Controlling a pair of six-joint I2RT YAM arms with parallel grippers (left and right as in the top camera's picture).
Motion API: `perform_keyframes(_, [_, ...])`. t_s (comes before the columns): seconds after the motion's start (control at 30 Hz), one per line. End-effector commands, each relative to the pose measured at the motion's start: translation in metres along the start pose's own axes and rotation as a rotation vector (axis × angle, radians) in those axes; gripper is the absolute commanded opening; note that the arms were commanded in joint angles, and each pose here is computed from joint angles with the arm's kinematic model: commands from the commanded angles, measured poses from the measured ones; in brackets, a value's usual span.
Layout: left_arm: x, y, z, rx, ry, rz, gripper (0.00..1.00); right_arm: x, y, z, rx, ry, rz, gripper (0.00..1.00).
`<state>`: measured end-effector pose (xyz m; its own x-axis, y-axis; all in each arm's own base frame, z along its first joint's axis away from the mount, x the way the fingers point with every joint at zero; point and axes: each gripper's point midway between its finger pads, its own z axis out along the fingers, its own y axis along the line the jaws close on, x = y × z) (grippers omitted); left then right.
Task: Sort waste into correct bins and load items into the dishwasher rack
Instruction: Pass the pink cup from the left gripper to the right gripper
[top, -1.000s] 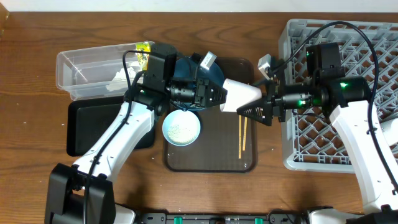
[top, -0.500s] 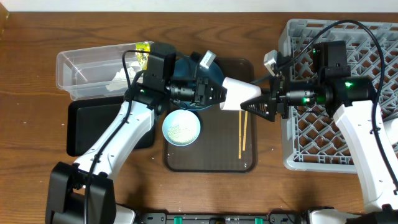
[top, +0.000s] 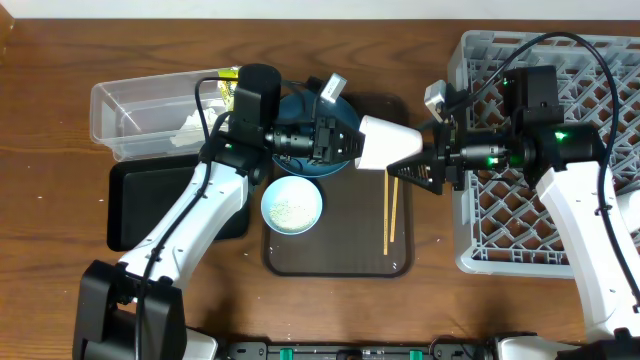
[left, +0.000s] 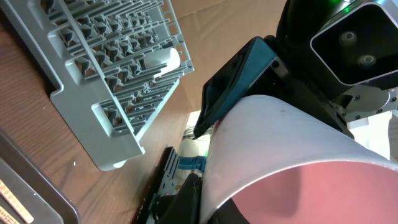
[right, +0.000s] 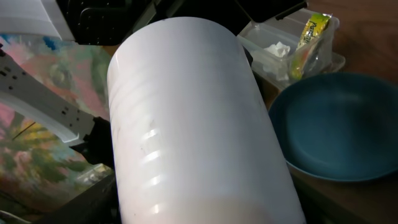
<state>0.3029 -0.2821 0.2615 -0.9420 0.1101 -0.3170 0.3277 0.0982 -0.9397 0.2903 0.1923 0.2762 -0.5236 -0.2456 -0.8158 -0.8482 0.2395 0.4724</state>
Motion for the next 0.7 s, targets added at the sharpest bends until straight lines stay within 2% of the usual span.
perform_keyframes(0.0, [0.0015,-0.0051,0.0013,0.018,0.018,0.003,0.07,-0.0044,0.0043,-0.0015,-0.027,-0.027,-0.025,0.69])
perform_keyframes(0.67, [0.0014,-0.0051,0.0012,0.018,0.018,-0.004,0.06,-0.0135,0.0022,-0.0017,-0.026,-0.055,-0.086,0.71])
